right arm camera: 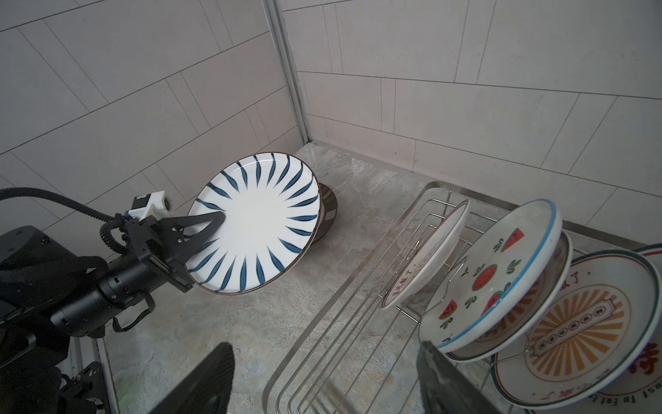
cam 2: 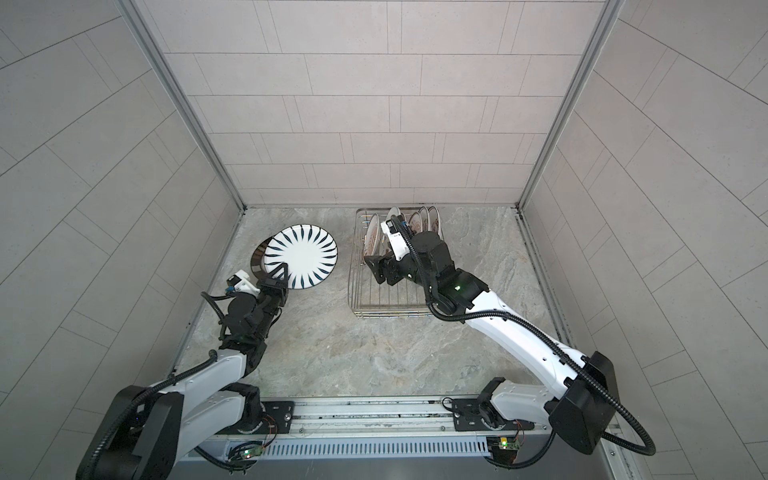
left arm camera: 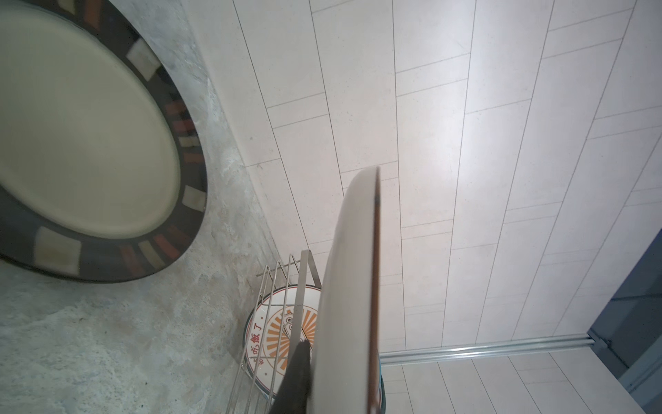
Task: Unload the plates from the dish rack
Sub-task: 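Carry the plate toward the dark plate with the left gripper while the right releases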
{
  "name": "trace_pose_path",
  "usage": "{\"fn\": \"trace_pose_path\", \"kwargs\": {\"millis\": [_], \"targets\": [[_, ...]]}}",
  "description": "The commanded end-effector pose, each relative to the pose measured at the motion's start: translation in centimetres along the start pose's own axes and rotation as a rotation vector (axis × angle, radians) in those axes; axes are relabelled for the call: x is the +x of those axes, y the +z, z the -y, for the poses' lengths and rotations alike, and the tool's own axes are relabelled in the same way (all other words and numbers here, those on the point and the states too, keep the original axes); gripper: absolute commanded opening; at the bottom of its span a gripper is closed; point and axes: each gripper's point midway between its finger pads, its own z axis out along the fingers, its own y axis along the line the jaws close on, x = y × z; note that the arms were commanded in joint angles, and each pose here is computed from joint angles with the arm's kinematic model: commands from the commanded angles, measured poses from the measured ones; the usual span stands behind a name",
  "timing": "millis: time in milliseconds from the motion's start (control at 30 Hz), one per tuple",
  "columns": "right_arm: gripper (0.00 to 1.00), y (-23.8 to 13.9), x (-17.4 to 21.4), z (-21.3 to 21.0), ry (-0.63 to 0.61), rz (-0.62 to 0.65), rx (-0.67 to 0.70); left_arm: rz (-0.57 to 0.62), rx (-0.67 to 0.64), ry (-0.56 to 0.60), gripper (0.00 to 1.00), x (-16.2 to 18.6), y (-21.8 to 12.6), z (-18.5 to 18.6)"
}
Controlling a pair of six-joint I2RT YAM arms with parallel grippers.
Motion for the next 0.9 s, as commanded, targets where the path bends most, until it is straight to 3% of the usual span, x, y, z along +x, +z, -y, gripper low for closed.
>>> {"fn": "trace_pose_path", "kwargs": {"millis": [0, 233, 300, 633, 867], "targets": [[0.82, -0.5, -0.8, -2.1, -0.076, 0.014, -0.068, 0.065, 0.121, -0.041, 0.04, -2.2, -0.3, 3.2], [0.84, -0.2, 0.3, -5.1, -0.178, -0.026, -0.132, 0.151, 0.047, -0.036, 0.04, -4.5, -0.1, 0.7], [0.99, 0.1, 0.8, -5.9, -0.199, -0.064, -0.160, 0.156, 0.019, -0.035, 0.04, -4.6, 0.0, 0.1], [1.00, 2.4, 2.3, -8.2, -0.243, -0.129, -0.204, 0.230, -0.058, -0.042, 0.03, -6.5, 0.3, -2.2], [1.00, 4.9, 3.3, -8.2, -0.193, -0.156, -0.164, 0.270, -0.142, -0.023, 0.03, -7.3, 0.8, -3.7]]}}
